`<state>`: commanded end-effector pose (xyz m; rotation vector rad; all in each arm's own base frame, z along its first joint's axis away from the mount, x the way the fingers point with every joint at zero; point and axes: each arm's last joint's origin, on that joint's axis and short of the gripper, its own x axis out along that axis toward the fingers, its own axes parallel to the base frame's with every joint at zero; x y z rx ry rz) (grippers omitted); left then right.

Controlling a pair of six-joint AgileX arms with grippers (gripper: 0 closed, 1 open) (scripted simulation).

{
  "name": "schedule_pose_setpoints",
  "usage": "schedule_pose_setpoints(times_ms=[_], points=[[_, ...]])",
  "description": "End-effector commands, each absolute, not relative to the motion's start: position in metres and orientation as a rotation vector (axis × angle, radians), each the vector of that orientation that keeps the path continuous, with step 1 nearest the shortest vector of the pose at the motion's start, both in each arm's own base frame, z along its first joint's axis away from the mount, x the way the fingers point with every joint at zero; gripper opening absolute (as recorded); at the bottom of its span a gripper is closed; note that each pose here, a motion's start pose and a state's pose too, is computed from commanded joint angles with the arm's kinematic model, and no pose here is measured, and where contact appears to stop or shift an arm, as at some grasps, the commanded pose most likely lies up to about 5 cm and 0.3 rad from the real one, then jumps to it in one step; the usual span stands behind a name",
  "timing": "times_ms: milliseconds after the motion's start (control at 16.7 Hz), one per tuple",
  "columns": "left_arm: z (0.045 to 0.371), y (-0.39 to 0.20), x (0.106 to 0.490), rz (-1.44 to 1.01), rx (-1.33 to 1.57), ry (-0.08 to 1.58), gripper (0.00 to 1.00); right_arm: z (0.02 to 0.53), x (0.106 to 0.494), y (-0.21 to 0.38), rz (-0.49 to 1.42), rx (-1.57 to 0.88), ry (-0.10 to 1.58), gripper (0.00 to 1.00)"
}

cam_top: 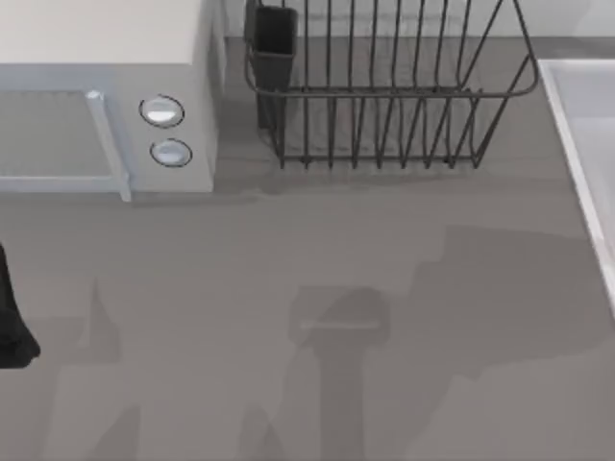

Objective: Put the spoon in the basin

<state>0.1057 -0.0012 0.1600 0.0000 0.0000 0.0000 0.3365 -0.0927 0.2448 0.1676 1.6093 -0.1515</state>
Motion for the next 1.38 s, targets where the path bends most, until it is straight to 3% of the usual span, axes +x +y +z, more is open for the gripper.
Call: schedule_pose_setpoints(times_ms=[300,540,840,1380], points=[[0.16,-0.001,0.106,0.0,0.0,0.0,1.0,0.245,0.428,-0.095,-0.156,0.162,1.591,0.0],[0.16,-0.001,0.106,0.0,0.0,0.0,1.0,0.23,0.474,-0.087,-0.162,0.159,1.556,0.0],[0.16,-0.001,0.106,0.0,0.0,0.0,1.0,0.205,0.497,-0.074,-0.167,0.157,1.538,0.0],[0.16,-0.001,0.106,0.0,0.0,0.0,1.0,0.199,0.501,-0.074,-0.172,0.162,1.53,0.0]])
